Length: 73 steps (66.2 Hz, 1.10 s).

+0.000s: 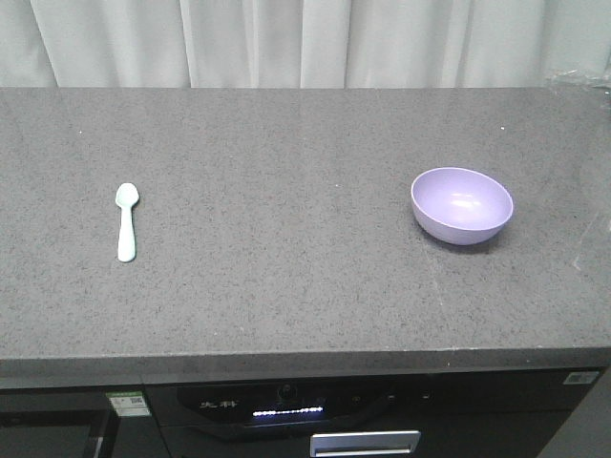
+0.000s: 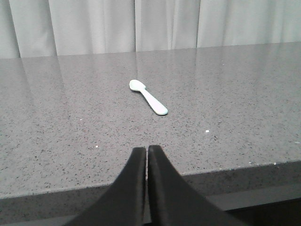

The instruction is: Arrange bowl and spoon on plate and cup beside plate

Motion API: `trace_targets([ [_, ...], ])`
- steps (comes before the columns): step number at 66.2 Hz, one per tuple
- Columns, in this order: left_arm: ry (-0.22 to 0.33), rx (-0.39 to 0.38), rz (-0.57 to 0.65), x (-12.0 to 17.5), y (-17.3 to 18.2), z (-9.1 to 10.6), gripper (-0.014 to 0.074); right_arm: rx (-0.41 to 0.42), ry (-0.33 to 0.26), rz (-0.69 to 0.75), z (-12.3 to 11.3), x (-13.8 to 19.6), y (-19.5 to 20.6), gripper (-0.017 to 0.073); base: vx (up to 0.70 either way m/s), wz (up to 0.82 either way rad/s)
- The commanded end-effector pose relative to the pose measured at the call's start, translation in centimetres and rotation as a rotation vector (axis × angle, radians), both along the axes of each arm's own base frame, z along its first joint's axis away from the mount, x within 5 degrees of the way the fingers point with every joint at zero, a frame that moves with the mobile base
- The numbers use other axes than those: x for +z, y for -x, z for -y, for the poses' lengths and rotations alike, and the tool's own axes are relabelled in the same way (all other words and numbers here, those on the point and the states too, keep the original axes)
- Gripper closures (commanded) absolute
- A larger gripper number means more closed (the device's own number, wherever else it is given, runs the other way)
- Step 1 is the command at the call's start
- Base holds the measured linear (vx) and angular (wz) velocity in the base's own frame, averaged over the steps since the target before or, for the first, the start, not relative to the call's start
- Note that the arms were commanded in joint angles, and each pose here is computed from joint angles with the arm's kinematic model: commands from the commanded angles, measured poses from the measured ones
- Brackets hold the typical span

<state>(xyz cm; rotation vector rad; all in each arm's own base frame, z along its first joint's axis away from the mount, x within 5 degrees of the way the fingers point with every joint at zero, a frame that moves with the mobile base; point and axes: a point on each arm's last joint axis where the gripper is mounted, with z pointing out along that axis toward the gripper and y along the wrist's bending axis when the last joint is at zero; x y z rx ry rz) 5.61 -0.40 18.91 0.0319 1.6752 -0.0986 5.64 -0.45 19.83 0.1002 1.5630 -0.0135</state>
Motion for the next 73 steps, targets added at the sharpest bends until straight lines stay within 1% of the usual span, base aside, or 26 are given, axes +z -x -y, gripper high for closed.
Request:
trace_targets([
  [1, 0.02, -0.005, 0.066, 0.83, -0.07, 0.07, 0.06, 0.007, 0.012, 0.077, -0.08, 0.58, 0.06, 0.0562, 0.09, 0.02],
  [73, 0.02, -0.005, 0.066, 0.83, -0.07, 0.07, 0.06, 0.007, 0.012, 0.077, -0.08, 0.58, 0.06, 0.0562, 0.06, 0.01],
])
